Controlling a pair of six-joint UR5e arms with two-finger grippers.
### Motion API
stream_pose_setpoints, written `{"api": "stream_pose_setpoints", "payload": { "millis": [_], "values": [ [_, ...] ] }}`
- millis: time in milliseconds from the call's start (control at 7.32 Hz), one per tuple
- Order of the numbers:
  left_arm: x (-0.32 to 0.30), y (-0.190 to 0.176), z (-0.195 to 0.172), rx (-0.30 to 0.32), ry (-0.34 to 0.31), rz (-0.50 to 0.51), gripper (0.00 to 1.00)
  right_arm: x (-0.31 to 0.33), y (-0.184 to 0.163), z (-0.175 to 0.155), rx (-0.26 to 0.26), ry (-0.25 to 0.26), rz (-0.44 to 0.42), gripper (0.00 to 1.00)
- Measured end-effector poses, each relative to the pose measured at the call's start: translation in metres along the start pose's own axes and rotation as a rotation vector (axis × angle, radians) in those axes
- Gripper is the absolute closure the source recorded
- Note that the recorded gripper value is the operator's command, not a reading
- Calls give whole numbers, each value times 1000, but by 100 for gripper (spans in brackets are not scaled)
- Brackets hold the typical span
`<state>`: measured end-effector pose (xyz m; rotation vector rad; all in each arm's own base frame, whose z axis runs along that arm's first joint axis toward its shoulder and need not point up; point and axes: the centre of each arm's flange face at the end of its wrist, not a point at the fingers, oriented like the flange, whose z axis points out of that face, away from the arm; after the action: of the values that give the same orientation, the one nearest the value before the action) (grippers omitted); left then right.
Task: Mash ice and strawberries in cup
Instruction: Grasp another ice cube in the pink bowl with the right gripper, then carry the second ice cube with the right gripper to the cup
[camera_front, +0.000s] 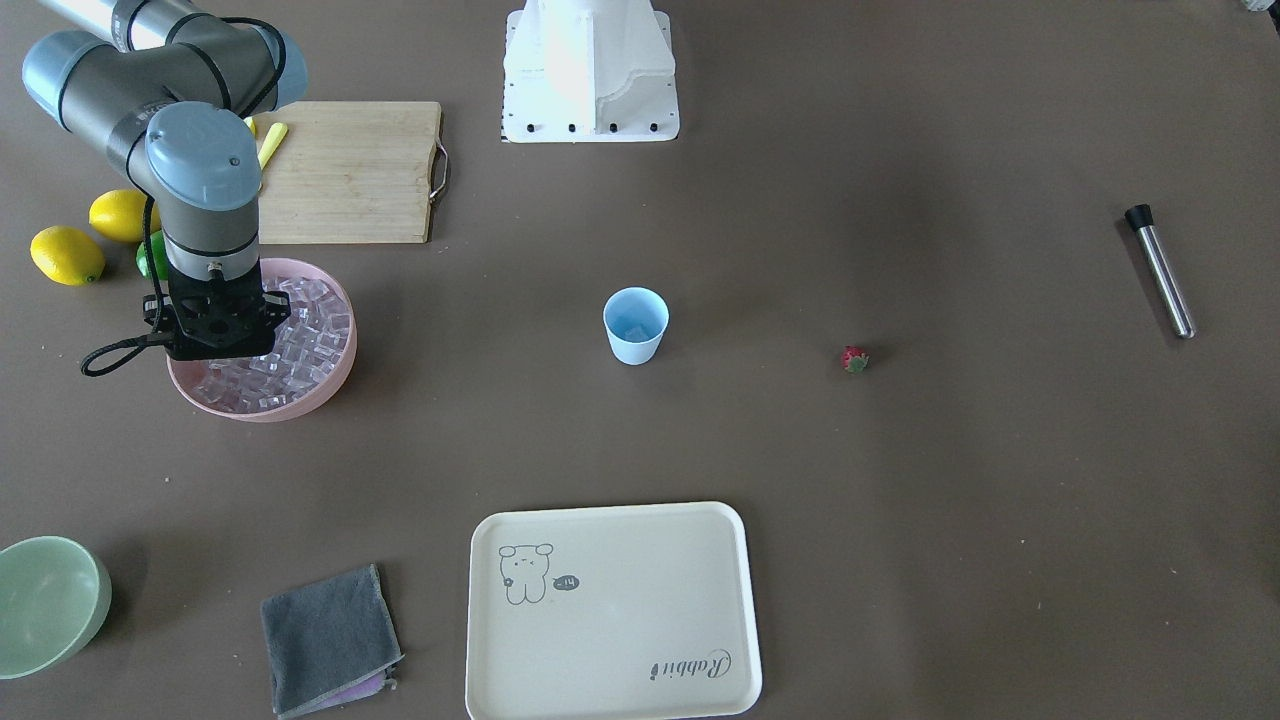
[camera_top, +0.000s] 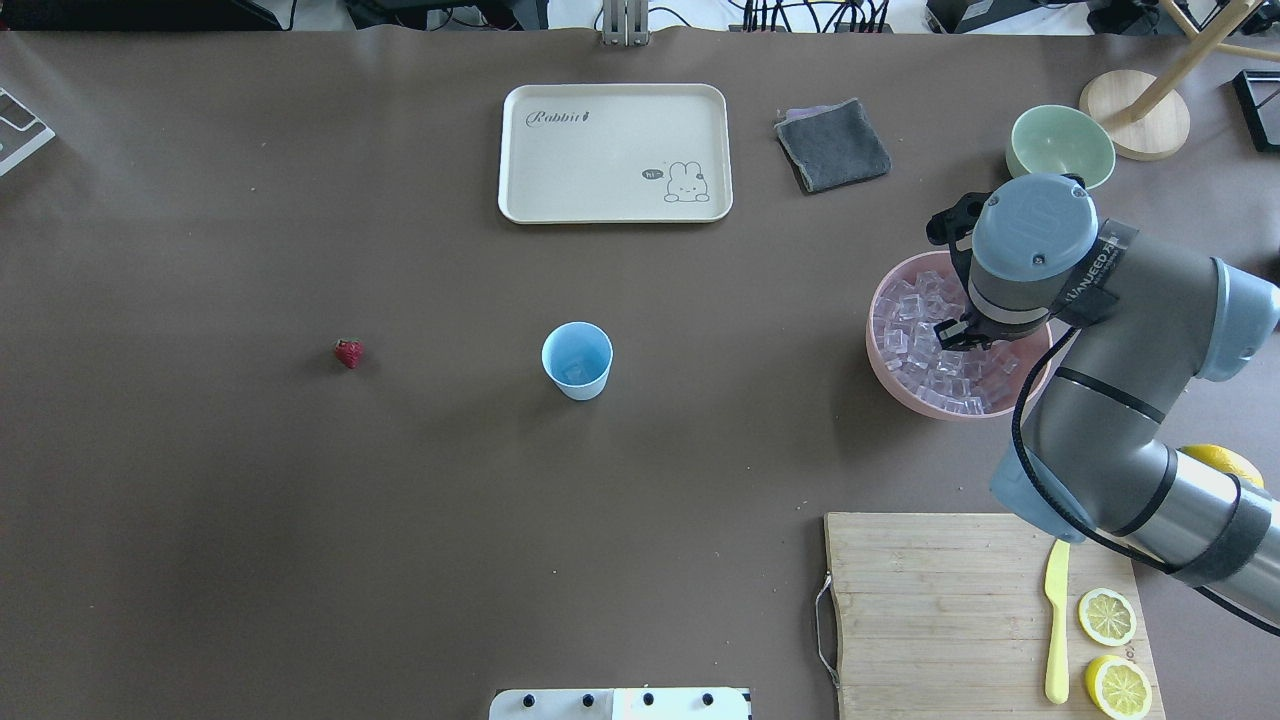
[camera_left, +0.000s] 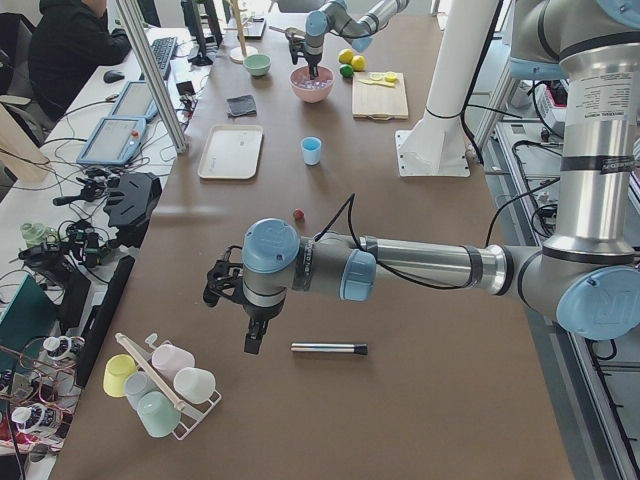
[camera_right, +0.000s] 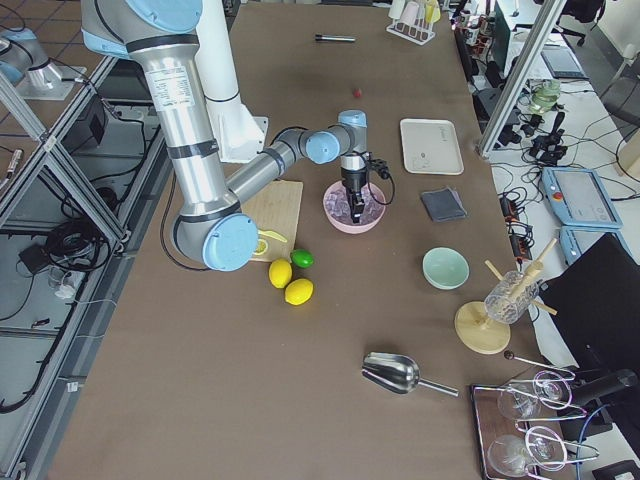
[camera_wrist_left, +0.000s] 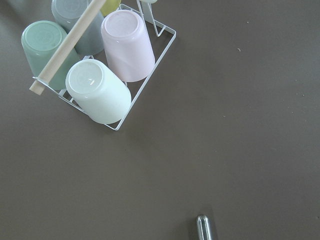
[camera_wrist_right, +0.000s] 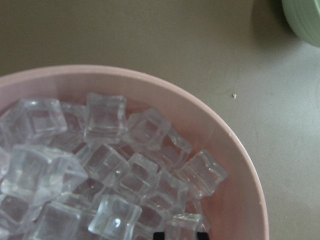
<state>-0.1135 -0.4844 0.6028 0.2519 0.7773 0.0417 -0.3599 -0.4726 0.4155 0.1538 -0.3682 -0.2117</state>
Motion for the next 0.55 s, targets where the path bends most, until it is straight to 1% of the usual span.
{"api": "stream_pose_setpoints", "payload": {
  "millis": [137,273,410,547],
  "values": [
    [0,0,0,0,0,0,1,1,-5,-9,7,-10,2,78],
    [1,-1,0,1,0,1,1,-4,-16,-31,17,-32,11,78],
    [1,-1,-1,1,0,2,1,-20,-31,-61,29,-68,22,79],
    [1,-2,0,1,0,2,1,-43,-45,-95,45,-129,48,79]
  ]
}}
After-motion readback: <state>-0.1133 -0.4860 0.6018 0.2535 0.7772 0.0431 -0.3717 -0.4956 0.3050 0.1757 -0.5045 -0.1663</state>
